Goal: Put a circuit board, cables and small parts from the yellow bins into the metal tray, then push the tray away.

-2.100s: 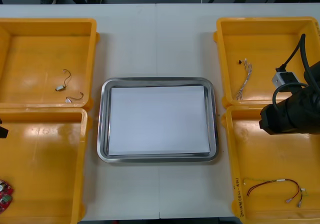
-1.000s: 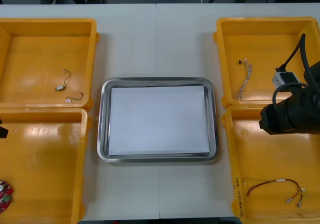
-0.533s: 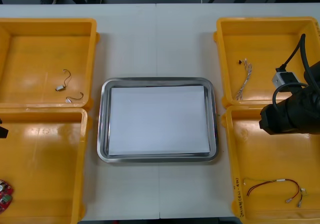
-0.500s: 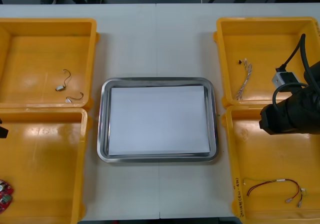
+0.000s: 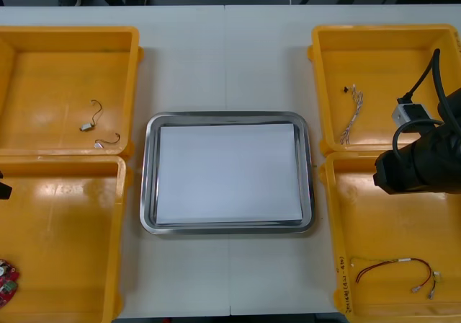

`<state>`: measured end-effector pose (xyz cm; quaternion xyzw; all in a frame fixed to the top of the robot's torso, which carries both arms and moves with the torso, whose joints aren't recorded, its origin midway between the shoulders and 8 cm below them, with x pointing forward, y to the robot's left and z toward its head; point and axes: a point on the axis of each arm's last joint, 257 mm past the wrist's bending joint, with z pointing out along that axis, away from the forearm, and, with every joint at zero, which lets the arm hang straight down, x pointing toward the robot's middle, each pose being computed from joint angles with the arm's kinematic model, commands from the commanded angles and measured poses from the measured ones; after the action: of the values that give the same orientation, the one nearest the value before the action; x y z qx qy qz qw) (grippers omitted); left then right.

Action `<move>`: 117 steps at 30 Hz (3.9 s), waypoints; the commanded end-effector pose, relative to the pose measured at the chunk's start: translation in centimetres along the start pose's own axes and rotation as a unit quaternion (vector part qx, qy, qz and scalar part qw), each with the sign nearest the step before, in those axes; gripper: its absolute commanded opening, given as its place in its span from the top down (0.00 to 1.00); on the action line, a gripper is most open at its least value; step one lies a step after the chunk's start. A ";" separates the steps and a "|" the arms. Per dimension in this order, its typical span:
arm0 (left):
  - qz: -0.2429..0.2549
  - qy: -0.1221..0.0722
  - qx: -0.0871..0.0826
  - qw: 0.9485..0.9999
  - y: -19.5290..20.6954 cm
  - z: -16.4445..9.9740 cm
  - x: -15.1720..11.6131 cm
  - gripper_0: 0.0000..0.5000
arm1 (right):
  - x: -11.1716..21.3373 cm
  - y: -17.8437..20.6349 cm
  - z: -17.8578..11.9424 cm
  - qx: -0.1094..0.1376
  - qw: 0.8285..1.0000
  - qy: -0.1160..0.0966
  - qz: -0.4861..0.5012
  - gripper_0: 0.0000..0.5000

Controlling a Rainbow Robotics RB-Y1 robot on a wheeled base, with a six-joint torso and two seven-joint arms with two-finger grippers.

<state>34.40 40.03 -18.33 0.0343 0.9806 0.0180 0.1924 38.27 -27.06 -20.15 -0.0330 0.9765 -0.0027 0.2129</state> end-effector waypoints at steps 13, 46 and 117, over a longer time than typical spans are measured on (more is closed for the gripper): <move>-0.012 -0.008 -0.007 1.000 0.4 -0.5 0.2 0.00 | -0.3 -0.4 -0.4 -0.002 1.000 -0.008 0.007 0.00; -0.084 0.049 -0.019 0.995 3.1 1.1 6.2 0.00 | 1.1 -3.7 -0.3 0.031 0.987 0.021 0.159 0.00; 0.110 0.028 0.002 0.993 2.7 11.1 13.5 0.00 | 11.1 -6.1 6.9 0.029 0.745 0.081 0.661 0.00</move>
<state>27.21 44.31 -32.31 0.0970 0.9806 0.0293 0.1677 32.22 -34.93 -29.52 0.6071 0.7822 0.1018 0.0963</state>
